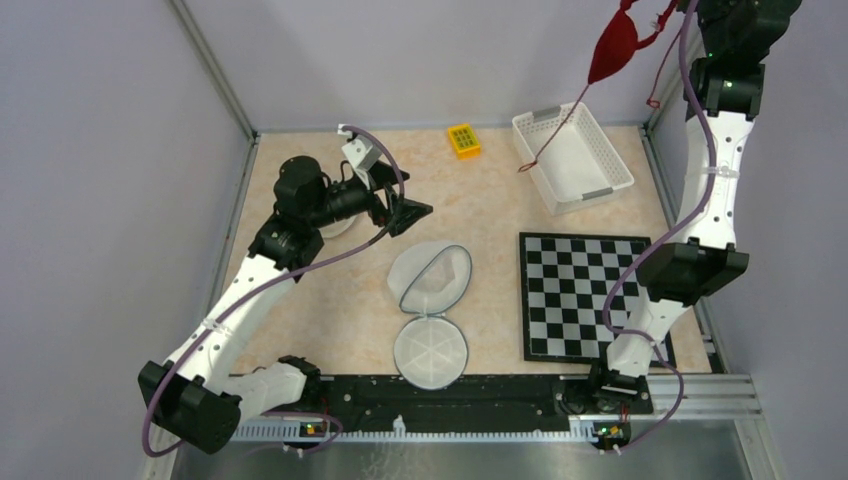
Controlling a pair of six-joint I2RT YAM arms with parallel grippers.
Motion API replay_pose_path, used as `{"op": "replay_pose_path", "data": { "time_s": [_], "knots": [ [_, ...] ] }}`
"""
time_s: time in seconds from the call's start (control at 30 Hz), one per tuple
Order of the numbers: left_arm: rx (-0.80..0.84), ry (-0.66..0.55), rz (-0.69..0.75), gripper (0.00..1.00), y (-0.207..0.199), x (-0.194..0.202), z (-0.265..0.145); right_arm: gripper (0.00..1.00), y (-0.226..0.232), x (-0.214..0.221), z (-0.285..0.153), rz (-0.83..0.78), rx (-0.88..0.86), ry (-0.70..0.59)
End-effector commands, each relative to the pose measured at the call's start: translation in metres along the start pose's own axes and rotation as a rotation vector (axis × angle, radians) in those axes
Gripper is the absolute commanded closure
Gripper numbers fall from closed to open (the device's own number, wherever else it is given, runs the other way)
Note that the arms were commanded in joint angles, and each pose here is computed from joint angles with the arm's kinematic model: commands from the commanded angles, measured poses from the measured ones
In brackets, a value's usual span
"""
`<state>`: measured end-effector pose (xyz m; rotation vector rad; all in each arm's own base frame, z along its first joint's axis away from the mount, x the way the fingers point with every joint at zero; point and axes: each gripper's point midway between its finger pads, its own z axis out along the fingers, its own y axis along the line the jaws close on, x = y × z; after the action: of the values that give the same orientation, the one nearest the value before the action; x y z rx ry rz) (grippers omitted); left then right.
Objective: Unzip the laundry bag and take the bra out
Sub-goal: Place the bra in the bin.
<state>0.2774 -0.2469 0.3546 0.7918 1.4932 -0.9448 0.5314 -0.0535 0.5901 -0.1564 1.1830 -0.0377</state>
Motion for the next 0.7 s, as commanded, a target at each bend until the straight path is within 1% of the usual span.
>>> {"op": "replay_pose_path", "data": {
  "time_s": [0.0, 0.27, 0.37, 0.67],
  "knots": [
    [0.011, -0.030, 0.037, 0.01, -0.002, -0.008, -0.003, 1.00, -0.018, -0.062, -0.009, -0.052, 0.071, -0.168],
    [0.011, -0.023, 0.036, 0.01, -0.002, -0.004, -0.004, 1.00, -0.028, -0.042, 0.000, -0.073, 0.098, -0.151],
    [0.009, -0.020, 0.033, 0.01, -0.002, -0.001, -0.005, 1.00, -0.034, -0.026, 0.006, -0.078, 0.118, -0.126],
    [0.012, -0.009, 0.026, 0.01, -0.001, 0.005, -0.005, 1.00, -0.033, 0.015, 0.013, -0.052, 0.107, -0.051]
  ]
}}
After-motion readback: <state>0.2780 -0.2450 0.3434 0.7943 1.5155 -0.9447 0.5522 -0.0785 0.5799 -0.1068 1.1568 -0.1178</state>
